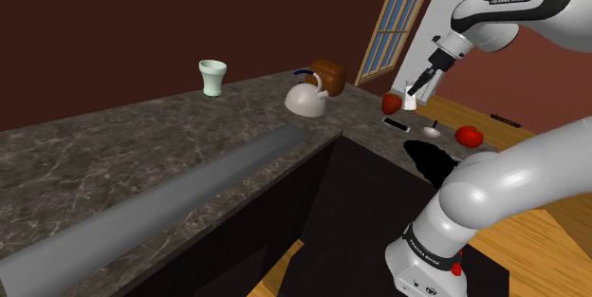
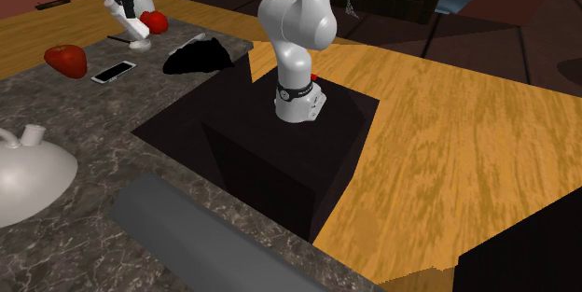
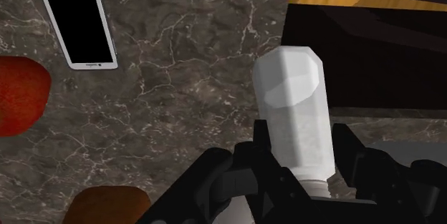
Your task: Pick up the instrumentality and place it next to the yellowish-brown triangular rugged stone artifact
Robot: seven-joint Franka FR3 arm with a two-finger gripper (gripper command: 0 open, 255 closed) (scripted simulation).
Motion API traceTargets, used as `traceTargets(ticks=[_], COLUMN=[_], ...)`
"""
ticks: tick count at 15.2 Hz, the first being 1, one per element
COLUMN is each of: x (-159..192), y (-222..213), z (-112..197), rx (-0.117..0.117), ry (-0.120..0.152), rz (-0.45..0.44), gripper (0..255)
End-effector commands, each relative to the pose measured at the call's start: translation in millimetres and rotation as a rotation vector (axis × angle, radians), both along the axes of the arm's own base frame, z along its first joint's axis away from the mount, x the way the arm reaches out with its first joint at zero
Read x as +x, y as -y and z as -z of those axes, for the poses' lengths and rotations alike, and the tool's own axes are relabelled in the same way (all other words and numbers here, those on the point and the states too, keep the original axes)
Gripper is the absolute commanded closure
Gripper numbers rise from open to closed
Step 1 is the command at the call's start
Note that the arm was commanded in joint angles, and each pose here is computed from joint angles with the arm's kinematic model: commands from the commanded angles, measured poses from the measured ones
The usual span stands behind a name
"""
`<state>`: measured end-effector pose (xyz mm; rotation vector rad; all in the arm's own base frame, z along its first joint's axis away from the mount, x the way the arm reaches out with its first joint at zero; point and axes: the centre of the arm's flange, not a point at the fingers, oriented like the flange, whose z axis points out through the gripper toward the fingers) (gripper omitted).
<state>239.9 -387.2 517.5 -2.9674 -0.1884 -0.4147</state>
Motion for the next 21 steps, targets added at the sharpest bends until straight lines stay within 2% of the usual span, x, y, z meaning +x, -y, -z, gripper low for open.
traceTargets(ticks=[1,7,21], x=[-8.6,-29.9,-29.9], y=[25.6,100.9,100.9], z=[1.9,1.7,75.6], rx=[-0.001,-0.001,-0.001], ry=[-0.001,-0.001,-0.001], rz=[-0.001,-0.001,-0.001], gripper=[255,255,255])
